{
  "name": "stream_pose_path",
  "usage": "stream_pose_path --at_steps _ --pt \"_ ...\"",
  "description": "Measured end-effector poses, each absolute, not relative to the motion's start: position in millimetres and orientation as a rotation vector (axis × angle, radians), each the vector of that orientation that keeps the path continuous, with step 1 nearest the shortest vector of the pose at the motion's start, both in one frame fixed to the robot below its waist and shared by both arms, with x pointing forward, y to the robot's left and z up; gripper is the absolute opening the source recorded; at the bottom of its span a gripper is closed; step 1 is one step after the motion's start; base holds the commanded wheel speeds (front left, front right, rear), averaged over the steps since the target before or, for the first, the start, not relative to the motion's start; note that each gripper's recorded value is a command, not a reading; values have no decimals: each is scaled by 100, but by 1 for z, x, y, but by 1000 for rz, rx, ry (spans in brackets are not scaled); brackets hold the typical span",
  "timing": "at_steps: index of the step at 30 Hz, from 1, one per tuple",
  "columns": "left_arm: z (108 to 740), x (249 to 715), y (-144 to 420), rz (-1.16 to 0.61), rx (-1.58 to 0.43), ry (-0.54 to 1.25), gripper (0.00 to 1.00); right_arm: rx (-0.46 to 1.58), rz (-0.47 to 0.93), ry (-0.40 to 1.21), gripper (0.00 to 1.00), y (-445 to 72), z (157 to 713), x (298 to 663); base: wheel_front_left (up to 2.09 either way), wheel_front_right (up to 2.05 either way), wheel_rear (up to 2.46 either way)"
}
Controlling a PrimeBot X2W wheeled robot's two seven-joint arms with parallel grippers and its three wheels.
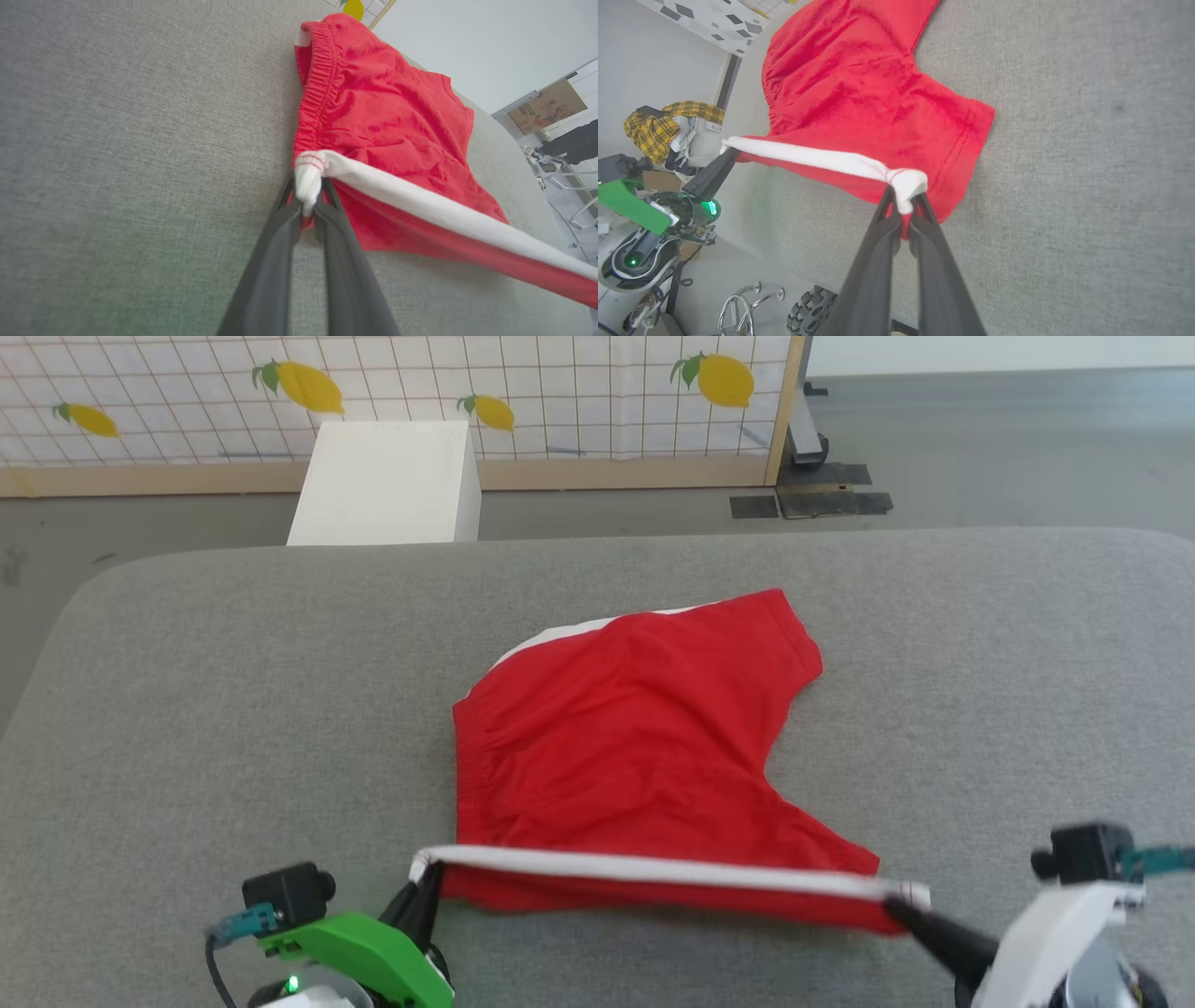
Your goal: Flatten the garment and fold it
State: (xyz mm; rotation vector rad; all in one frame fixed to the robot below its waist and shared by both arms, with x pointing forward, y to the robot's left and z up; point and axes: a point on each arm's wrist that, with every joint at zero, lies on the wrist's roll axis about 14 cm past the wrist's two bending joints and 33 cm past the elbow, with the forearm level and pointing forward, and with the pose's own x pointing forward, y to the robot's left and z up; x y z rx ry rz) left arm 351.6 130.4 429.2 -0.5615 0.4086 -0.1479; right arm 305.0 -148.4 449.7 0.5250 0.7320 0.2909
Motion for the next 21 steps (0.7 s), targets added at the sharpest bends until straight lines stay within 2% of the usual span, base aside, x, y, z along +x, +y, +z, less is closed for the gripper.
stream_pose_path --at_steps 5,9,14,21 --pt "444 372 131 -149 -589 373 0 490 294 612 0 -152 479 353 0 0 0" --pt "466 406 125 -189 -582 326 0 487 277 529 0 -157 495 395 0 0 0" --pt "474 448 125 -207 -557 312 0 452 270 502 0 -156 497 444 0 0 0" --pt "448 486 132 -181 -531 380 0 412 277 536 0 -144 479 504 0 0 0"
